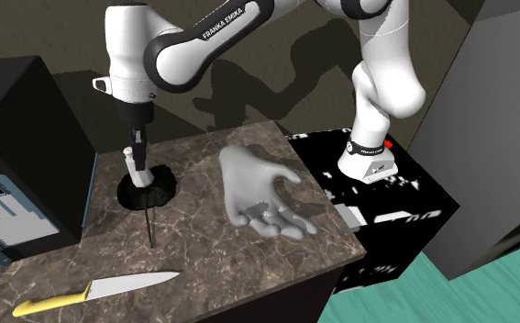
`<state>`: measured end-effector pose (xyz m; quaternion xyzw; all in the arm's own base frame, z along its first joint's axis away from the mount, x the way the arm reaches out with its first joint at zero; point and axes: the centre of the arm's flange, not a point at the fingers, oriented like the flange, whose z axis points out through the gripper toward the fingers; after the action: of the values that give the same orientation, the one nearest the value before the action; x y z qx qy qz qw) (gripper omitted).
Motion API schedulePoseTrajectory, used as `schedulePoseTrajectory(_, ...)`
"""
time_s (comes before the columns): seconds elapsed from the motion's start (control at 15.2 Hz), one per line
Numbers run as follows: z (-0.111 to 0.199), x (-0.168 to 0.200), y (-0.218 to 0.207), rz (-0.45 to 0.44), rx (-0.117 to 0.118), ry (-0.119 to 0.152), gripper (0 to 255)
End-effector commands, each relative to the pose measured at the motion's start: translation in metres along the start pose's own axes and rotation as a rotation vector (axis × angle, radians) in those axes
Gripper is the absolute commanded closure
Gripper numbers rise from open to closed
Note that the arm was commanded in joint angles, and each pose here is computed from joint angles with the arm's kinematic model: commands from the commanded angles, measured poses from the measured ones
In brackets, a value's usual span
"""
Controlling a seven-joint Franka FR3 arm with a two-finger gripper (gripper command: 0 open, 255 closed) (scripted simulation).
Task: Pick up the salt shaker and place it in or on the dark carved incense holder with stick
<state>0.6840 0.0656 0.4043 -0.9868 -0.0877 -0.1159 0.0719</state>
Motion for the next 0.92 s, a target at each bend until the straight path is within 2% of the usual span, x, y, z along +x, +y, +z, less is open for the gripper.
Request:
schedulePoseTrajectory(0.0, 0.011, -0.003, 0.001, 0.0, 0.0, 0.001, 255)
schedulePoseTrajectory(0.33, 0.037, -0.01, 0.004, 0.0, 0.0, 0.001, 255)
schedulePoseTrajectory(0.86, 0.037, -0.01, 0.004, 0.0, 0.0, 0.001, 255)
